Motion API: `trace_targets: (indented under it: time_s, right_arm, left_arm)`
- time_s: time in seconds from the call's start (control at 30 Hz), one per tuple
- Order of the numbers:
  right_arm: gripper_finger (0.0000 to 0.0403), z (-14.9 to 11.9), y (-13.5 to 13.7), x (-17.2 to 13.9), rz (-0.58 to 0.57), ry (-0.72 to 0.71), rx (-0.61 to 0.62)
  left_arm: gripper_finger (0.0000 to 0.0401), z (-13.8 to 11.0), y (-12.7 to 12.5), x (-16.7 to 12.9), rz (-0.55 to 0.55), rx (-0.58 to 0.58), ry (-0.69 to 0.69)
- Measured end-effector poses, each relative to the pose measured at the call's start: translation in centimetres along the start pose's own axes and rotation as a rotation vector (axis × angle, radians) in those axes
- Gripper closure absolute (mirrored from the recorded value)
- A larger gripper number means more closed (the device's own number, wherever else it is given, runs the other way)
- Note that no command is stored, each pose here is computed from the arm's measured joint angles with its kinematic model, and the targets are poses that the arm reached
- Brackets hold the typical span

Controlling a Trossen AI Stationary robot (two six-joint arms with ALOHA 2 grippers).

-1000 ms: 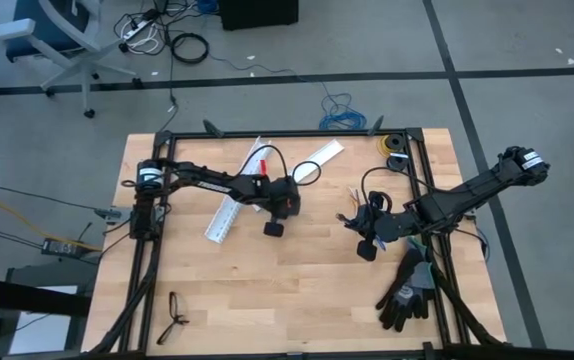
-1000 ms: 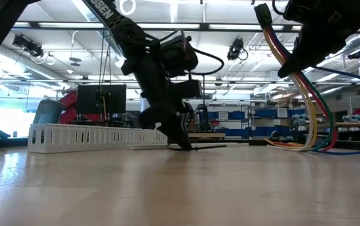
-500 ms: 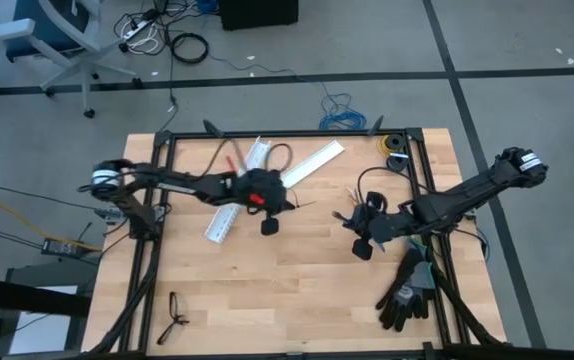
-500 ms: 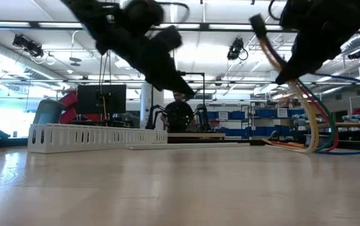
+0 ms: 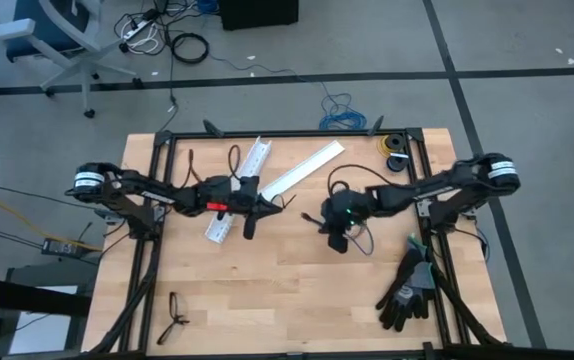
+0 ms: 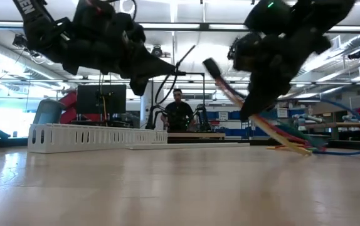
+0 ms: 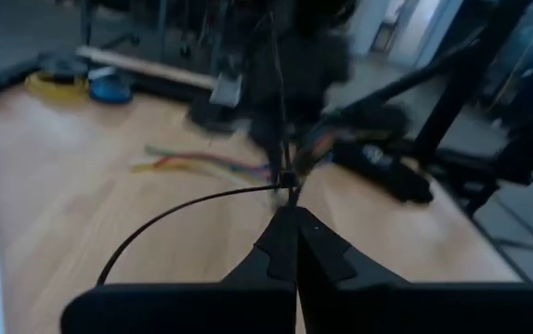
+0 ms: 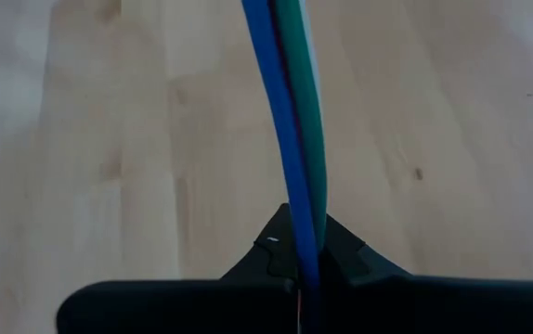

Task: Ziptie cables
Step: Wrap the cable wires with the black zip tie

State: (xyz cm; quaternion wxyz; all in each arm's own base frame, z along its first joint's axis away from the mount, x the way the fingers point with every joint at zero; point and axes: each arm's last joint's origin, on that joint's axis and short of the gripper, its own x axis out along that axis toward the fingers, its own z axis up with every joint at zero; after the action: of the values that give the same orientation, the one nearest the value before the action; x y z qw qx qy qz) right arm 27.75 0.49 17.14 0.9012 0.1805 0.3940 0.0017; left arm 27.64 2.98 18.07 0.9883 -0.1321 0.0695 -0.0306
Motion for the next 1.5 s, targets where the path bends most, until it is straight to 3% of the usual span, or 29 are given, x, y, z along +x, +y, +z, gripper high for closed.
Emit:
trace_targets:
  time_s: [0.33, 0.6, 0.9, 1.5]
  right_arm:
    - [0.0401, 4.3, -3.0, 2.9, 0.145, 0.047, -0.019]
    - [0.0401, 6.8, -3.9, 3.7, 0.138, 0.030, -0.058]
    - [0.0401, 8.3, -4.5, 3.0, 0.135, -0.075, -0.091]
    - [0.0401, 8.4, -4.5, 3.1, 0.138, -0.092, -0.097]
  left_arm:
    - [0.0401, 0.0, 0.1, 0.5, -0.025, 0.015, -0.048]
    - [0.0401, 0.2, -0.1, 0.9, -0.093, 0.026, -0.096]
    - [0.0398, -0.5, 0.0, 1.0, -0.090, -0.005, -0.040]
    - [0.0281, -0.4, 0.0, 1.1, -0.072, -0.005, -0.055]
